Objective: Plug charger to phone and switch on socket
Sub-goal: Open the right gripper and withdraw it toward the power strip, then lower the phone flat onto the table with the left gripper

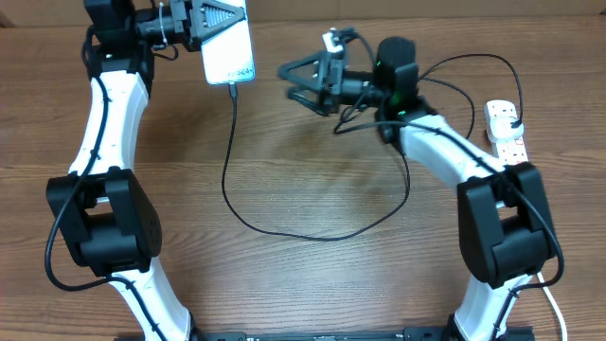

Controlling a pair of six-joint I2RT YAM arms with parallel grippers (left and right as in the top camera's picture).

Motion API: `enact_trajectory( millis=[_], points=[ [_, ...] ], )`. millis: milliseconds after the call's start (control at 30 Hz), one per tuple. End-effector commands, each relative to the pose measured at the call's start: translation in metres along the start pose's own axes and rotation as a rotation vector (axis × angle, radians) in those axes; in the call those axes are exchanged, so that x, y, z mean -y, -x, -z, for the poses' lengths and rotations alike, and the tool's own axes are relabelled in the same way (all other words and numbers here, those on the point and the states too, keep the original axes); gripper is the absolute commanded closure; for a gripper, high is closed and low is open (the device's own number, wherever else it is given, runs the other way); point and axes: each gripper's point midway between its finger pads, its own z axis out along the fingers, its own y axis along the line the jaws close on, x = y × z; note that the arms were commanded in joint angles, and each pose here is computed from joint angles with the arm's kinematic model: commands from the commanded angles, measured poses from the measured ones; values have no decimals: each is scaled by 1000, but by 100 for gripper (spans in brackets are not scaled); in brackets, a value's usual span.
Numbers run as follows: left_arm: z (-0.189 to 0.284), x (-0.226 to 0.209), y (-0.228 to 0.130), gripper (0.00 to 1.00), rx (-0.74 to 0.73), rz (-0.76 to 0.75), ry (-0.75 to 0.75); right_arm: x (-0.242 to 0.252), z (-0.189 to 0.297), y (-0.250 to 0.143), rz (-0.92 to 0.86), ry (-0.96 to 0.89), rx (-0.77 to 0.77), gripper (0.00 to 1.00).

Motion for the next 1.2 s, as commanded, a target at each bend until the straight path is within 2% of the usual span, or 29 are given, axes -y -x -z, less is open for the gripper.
enact_trajectory(
  millis=[0,133,267,433,567,833,1167],
  points=[
    [1,12,-1,96,-11,-57,-7,34,22,17,17,-167,104,0],
    [1,12,0,96,-8,-88,-6,95,47,7,-75,-430,130,0],
    [1,7,-2,96,-9,-91,-3,123,79,-1,-109,-671,192,0],
    [-5,-15,-14,96,-8,-56,29,117,123,-2,-89,-884,308,0],
    [-12,-51,-28,96,17,-11,152,97,154,-2,-55,-991,405,0],
    [-40,-117,-75,96,-70,57,483,68,166,-14,-41,-979,420,0],
    [-102,-195,-135,96,-238,194,549,63,157,-20,-45,-931,375,0]
  ],
)
